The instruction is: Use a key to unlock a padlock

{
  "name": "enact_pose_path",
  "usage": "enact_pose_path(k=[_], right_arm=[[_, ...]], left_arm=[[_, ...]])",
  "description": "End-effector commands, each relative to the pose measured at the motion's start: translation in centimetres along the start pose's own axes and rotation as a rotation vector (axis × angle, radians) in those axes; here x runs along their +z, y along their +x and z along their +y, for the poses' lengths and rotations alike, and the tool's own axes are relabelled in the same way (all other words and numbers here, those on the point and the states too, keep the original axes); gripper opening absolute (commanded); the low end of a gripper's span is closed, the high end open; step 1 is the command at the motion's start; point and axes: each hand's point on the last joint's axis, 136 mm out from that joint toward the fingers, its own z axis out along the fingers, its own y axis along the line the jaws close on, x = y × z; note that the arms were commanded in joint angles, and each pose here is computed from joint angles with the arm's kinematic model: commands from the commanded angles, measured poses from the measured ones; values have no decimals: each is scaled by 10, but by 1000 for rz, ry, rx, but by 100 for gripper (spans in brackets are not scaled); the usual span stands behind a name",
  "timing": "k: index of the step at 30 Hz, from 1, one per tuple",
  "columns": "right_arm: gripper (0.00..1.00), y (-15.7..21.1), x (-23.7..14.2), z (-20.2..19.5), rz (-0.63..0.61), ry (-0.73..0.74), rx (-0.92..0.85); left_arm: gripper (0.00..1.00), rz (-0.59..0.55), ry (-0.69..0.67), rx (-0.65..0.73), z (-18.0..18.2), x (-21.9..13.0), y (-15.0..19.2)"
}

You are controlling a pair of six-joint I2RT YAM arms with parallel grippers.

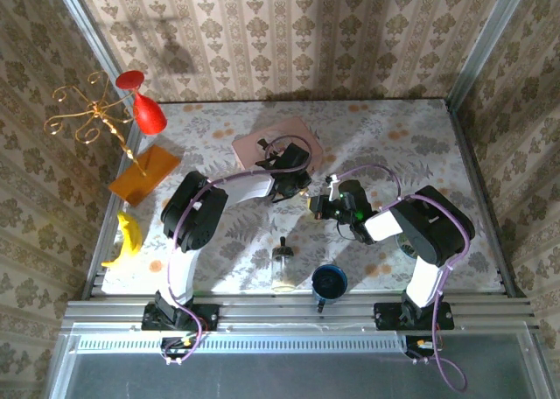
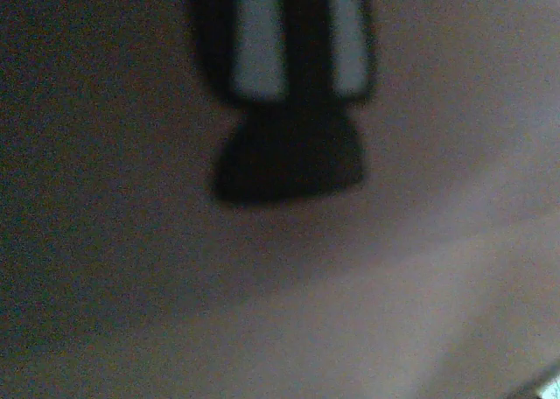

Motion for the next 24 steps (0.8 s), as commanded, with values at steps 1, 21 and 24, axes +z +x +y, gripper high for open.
enact_pose_path(k=[1, 21, 24], right_arm=[[0, -36, -1, 22, -104, -69, -8], [0, -42, 11, 17, -9, -158, 140], [0, -48, 9, 16, -28, -163, 137]], left_arm=[[0, 121, 74, -12, -17, -7, 33], [0, 155, 89, 31, -17, -10, 40], [0, 158, 92, 38, -17, -11, 41]])
